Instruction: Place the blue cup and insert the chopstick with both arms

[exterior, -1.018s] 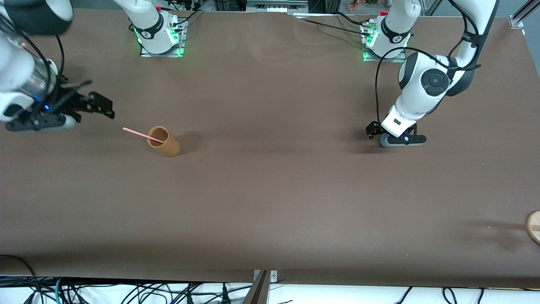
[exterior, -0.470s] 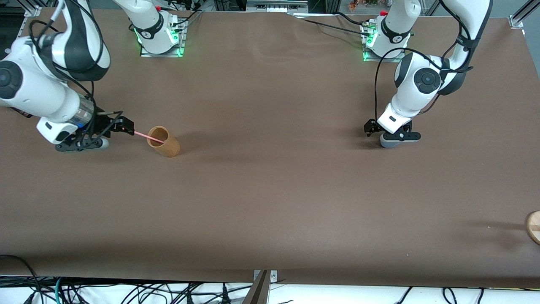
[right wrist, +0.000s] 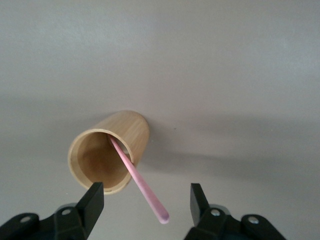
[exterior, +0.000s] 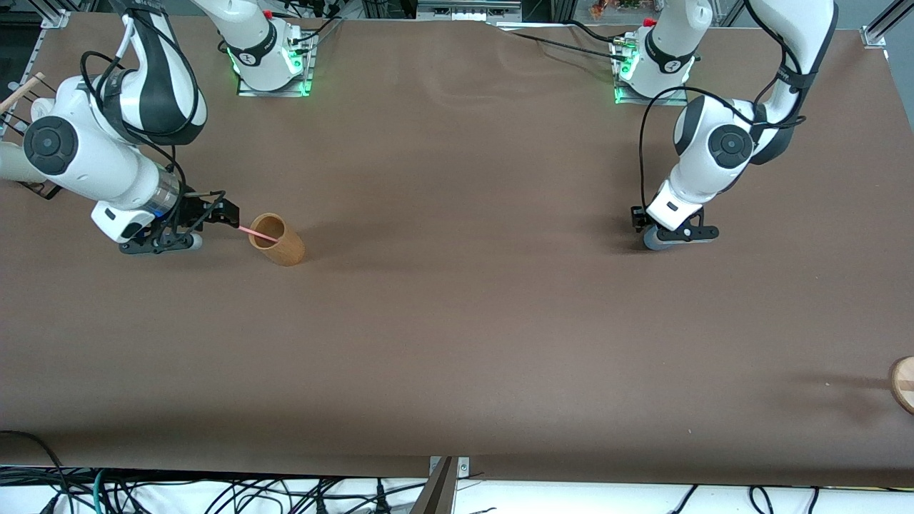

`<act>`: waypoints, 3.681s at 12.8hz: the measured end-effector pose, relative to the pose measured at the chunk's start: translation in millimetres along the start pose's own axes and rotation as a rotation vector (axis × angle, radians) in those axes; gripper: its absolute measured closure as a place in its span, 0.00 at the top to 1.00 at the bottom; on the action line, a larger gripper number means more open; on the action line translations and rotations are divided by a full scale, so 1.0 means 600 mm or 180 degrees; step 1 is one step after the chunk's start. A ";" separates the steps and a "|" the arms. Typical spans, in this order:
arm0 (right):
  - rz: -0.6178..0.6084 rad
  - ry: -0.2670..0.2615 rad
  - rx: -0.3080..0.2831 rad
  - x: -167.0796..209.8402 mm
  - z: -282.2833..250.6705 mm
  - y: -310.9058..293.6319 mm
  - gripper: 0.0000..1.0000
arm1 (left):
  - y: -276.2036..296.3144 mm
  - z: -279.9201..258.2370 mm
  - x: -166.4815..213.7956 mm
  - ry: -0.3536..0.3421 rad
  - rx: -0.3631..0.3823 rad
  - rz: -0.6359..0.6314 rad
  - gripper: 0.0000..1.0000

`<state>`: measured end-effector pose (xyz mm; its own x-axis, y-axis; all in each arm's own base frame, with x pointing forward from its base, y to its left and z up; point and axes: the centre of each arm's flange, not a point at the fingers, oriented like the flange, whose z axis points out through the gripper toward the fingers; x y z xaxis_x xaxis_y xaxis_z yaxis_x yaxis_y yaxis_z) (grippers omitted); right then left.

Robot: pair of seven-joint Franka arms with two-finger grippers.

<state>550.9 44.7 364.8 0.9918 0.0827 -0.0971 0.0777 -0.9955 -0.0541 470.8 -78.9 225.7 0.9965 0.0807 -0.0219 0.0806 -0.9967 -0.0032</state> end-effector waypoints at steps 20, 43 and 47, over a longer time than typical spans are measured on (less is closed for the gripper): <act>0.0031 -0.0032 0.0002 -0.013 0.001 0.009 0.18 | 0.633 -0.048 0.103 -0.0235 -0.0355 -0.1632 0.05; -0.0483 0.0128 0.0018 0.003 -0.282 -0.141 0.13 | 0.240 -0.504 0.238 -0.0428 -0.0418 -0.0340 1.00; -0.0506 0.0213 0.0022 -0.006 -0.308 -0.226 0.13 | 0.053 -0.580 0.252 -0.0278 -0.0357 0.0165 1.00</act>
<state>555.2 171.1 556.2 0.9717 0.2355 -0.0205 0.2336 -0.9698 -0.0705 631.5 -99.2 570.0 0.9941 0.0240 -0.1062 0.0359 -0.9931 0.1117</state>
